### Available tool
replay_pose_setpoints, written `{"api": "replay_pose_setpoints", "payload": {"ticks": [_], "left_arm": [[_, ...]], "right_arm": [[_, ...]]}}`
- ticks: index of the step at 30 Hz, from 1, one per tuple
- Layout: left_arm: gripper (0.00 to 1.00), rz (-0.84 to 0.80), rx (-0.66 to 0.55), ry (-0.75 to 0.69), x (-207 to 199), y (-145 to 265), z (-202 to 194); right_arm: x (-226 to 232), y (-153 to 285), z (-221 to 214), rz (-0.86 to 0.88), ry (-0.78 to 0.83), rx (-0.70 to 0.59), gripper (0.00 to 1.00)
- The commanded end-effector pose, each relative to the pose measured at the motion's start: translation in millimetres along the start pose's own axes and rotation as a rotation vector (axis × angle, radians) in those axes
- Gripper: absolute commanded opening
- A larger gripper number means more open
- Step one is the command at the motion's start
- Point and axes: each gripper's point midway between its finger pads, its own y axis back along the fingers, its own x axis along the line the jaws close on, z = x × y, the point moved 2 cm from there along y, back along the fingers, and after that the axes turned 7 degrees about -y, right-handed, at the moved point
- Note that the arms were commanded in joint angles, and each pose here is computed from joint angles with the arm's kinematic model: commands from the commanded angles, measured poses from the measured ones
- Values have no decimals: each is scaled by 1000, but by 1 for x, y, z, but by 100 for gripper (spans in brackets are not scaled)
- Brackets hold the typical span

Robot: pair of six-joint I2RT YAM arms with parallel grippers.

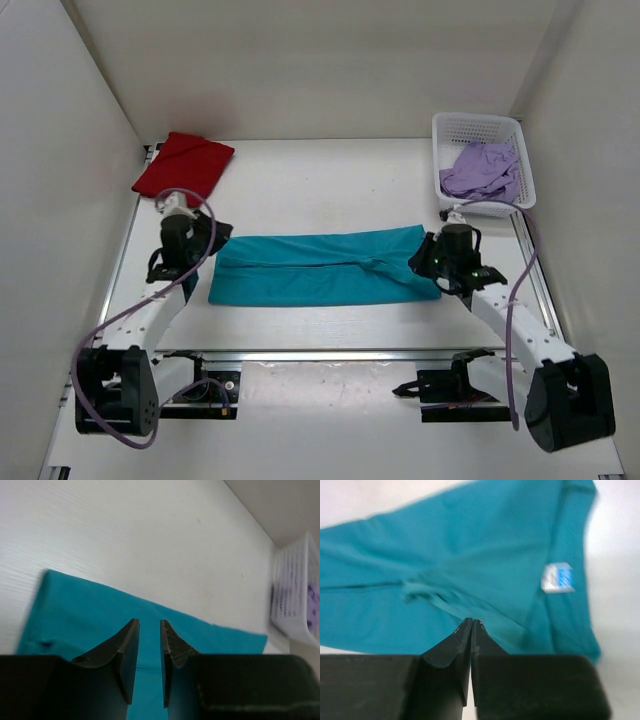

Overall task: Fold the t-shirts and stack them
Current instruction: Fold the other side of the tshirt into a rectangle

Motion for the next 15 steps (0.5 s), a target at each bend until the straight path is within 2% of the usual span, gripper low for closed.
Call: {"api": "replay_pose_setpoints", "payload": {"ticks": [1,4,6,9,12,15], "left_arm": [[33,-80,30,-81,-45,-12,-22],[31,-108,135,-125,-61,-31,-52],[28,-84,192,-123,-53,-49,-65],[25,-57,257,-104,-37,-61,-77],[24,-24,279,-45,-15,-62,-81],[24,-10,289,11,1,-54,-83]], "right_arm": [[39,-12,36,48,83,-55,1],[68,-35,49,115,143,-43,0],[71,-66,44,119,174,28,3],[78,-93,37,107,189,112,0],[80,-103,19,96,218,183,0],[76,-92,-2,91,229,198,0]]}}
